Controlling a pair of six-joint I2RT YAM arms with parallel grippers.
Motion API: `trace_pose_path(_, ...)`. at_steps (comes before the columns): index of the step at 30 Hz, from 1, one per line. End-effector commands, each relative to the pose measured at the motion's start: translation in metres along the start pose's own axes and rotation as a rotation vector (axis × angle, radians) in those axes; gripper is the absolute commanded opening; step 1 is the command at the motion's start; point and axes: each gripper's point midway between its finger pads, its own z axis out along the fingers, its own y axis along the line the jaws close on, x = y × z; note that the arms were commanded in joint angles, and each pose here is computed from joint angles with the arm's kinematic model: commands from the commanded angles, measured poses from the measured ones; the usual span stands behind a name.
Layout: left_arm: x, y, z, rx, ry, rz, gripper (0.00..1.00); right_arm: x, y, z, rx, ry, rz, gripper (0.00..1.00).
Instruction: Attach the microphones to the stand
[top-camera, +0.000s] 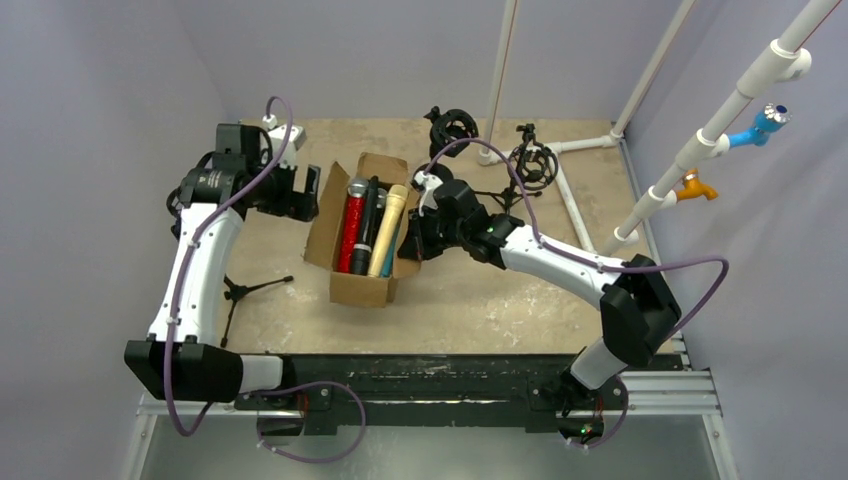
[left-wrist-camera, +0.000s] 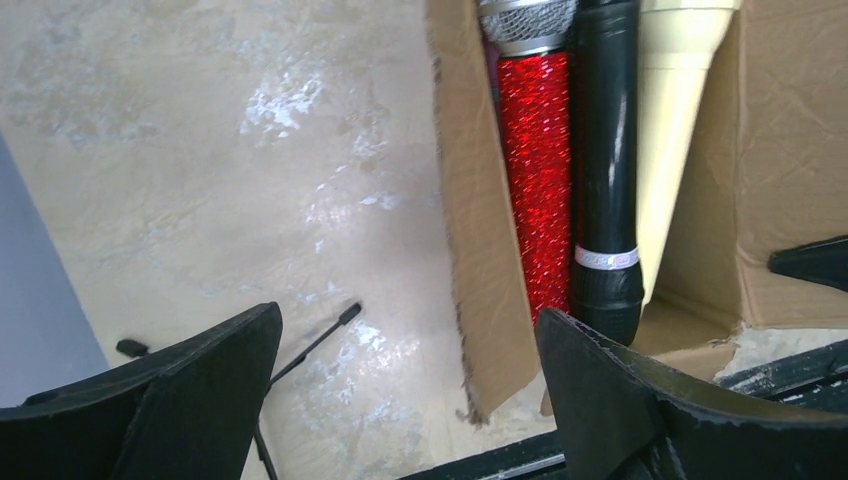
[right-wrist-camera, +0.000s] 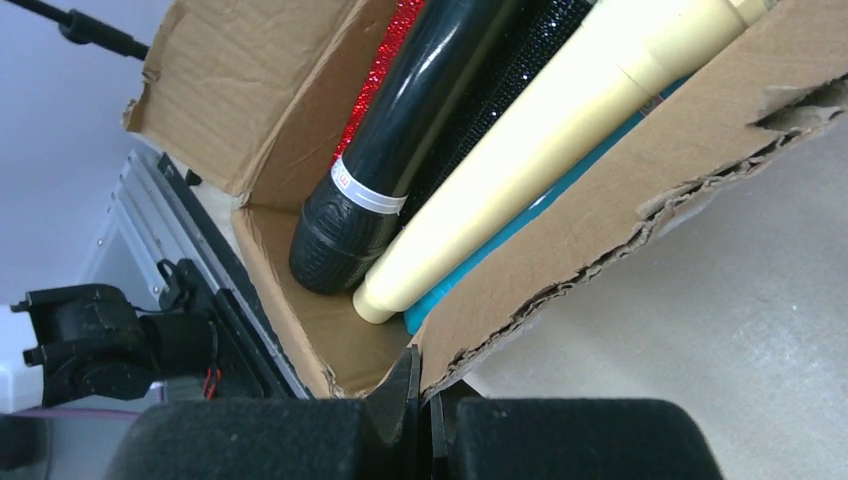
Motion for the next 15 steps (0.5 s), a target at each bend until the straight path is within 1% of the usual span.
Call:
trace_pose_path(1,-0.017,-0.021,0.018,0.047,-0.022,0.052,1.00,0.038,0.022,0.000,-0.145,0.137,-0.098,0.00)
trace_pose_path(4,-0.037,-0.026,0.029,0.061,-0.028,0.070,1.00,0.050,0.027,0.011,-0.137,0.191,-0.129,0.00)
trace_pose_path(10,-0.088,-0.018,0.050,0.055,-0.077,0.130,1.00,0.056,0.036,0.016,-0.169,0.221,-0.159,0.00)
trace_pose_path(15,-0.106,-0.025,0.072,0.136,-0.059,0.191,1.00,0.067,0.038,0.016,-0.218,0.292,-0.218,0.00)
